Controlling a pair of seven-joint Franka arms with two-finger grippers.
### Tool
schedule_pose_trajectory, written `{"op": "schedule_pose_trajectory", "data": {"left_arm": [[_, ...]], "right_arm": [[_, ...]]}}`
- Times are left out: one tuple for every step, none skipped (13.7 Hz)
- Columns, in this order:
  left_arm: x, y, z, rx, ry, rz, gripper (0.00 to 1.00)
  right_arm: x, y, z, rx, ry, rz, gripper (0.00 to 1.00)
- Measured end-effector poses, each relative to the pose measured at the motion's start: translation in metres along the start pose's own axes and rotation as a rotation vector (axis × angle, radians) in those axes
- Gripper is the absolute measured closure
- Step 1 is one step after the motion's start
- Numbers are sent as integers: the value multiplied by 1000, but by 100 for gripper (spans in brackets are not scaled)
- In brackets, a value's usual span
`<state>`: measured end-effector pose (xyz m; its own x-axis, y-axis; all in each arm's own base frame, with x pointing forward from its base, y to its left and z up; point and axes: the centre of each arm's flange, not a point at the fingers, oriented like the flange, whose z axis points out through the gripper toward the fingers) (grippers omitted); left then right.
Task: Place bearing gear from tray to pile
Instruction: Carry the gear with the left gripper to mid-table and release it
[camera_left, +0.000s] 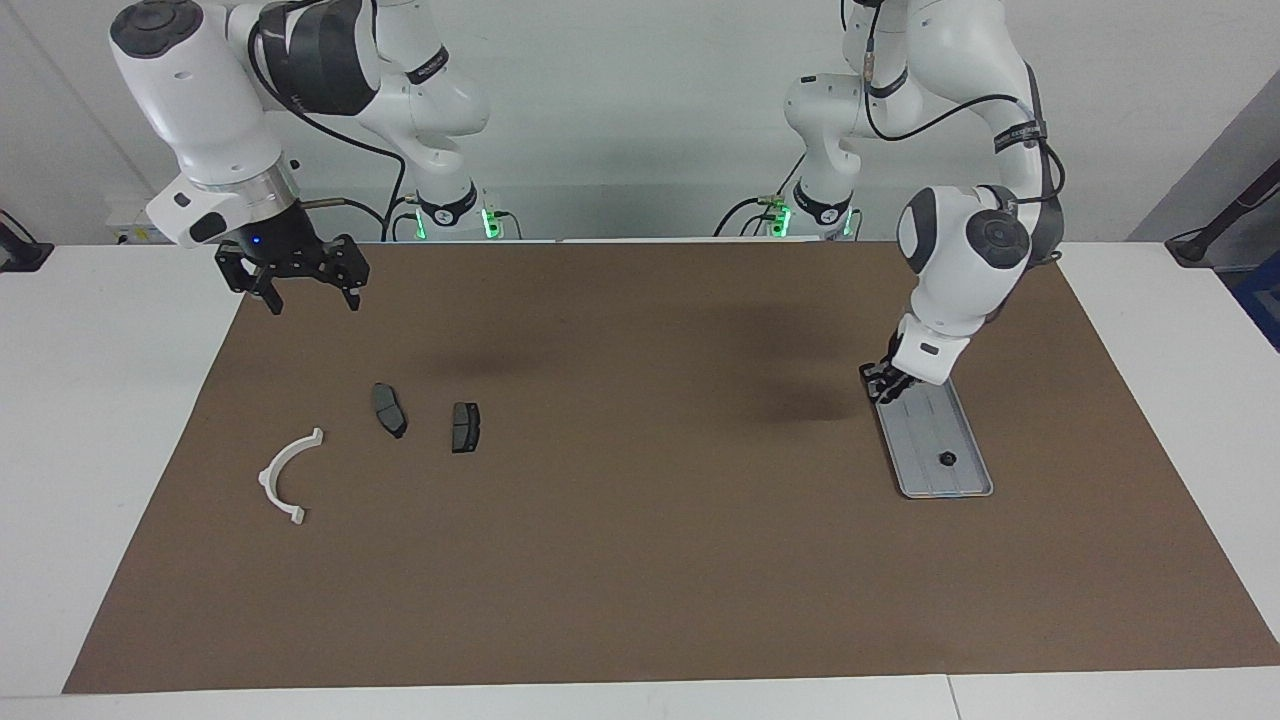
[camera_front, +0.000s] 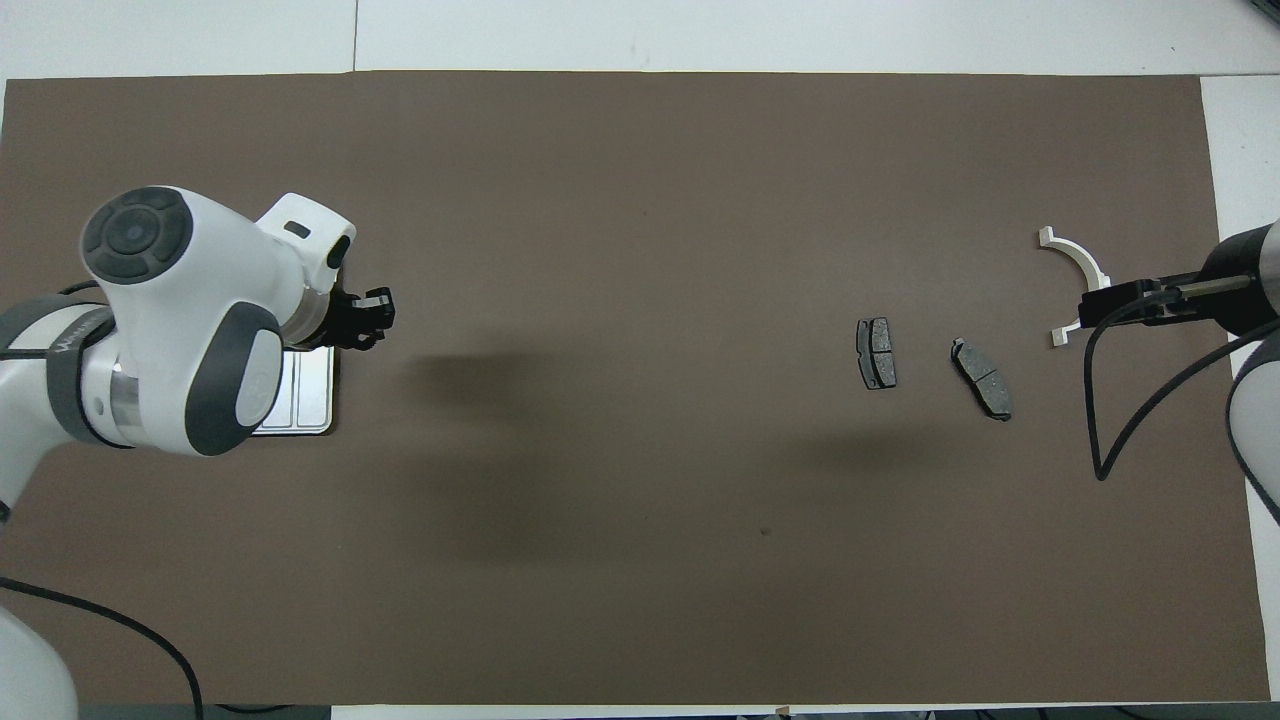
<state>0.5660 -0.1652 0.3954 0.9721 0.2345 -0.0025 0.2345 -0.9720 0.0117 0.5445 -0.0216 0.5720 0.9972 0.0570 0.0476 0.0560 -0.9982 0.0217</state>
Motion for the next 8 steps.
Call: {"op": "schedule_pose_trajectory", "data": {"left_arm": [[-6, 25, -6, -12, 12, -24, 66], [-11, 49, -12, -25, 17, -41, 66], [-16, 74, -17, -31, 6, -56, 66], [-20, 100, -19, -26, -9, -73, 66], [-21, 125, -18, -18, -17, -91, 66], [-18, 147, -11, -13, -21, -107, 66], [-15, 167, 2, -9, -24, -119, 66], [-14, 184, 20, -2, -28, -129, 66]], "right_arm": [[-1, 5, 0, 0, 0, -4, 0], [-1, 9, 0, -1, -1, -6, 0], [-1, 11, 0, -1, 0, -14, 0], [-1, 12, 0, -2, 7, -18, 0], [0, 12, -1, -3, 15, -19, 0], [1, 11, -2, -4, 24, -21, 0], [2, 10, -2, -5, 29, -24, 0], [2, 9, -2, -5, 29, -26, 0]]}}
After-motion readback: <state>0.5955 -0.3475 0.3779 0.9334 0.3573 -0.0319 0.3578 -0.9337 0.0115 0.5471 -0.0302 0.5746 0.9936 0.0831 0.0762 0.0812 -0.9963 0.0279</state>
